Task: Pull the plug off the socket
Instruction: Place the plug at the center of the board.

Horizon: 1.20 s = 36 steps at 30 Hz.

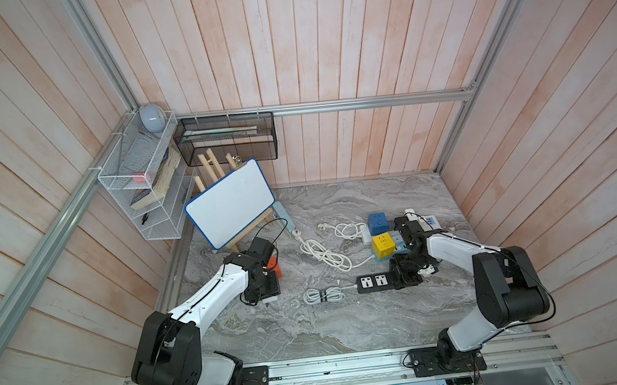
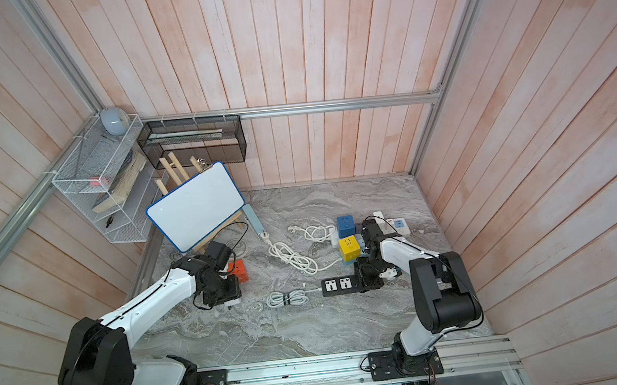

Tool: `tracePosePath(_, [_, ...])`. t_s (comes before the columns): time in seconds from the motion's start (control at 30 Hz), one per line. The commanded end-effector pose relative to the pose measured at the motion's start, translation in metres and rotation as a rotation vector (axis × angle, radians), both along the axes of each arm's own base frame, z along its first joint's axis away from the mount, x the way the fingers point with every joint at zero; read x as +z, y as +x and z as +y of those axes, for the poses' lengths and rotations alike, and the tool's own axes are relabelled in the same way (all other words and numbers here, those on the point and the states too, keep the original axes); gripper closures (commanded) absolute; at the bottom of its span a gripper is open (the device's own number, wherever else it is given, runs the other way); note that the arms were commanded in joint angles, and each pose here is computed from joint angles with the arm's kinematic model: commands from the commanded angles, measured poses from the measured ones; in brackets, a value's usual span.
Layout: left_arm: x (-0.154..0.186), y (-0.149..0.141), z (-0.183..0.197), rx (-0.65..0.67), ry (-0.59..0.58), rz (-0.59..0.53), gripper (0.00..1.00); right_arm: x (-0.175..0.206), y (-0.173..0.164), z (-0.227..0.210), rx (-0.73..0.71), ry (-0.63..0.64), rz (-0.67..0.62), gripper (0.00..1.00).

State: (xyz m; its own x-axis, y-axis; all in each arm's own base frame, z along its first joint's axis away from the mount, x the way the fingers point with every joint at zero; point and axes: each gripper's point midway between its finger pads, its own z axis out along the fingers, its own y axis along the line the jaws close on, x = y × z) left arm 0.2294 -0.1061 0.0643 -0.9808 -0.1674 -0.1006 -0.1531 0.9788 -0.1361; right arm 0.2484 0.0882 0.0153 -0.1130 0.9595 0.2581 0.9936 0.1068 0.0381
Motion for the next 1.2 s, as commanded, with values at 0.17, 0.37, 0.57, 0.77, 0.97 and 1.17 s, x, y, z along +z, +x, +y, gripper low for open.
tracePosePath(0.17, [-0.007,0.014,0.039,0.118,0.044,-0.014,0.92,-0.01,0.016,-0.002,0.023,-0.027,-0.05,0.92])
tracePosePath(0.37, [-0.017,0.036,0.052,0.123,0.057,-0.009,0.91,-0.013,0.012,-0.002,0.024,-0.028,-0.039,0.92])
tracePosePath(0.57, [-0.027,0.055,0.06,0.124,0.057,-0.007,0.84,-0.013,0.01,-0.003,0.02,-0.028,-0.037,0.92])
tracePosePath(0.77, [-0.039,0.059,0.057,0.106,0.045,0.009,0.56,-0.013,0.01,-0.003,0.015,-0.029,-0.037,0.92])
tracePosePath(0.97, [-0.047,0.059,0.054,0.096,0.034,0.026,0.39,-0.013,0.01,-0.003,0.011,-0.03,-0.037,0.92])
tracePosePath(1.17, [-0.047,0.059,0.052,0.095,0.024,0.024,0.31,-0.012,0.011,-0.003,0.01,-0.029,-0.04,0.92])
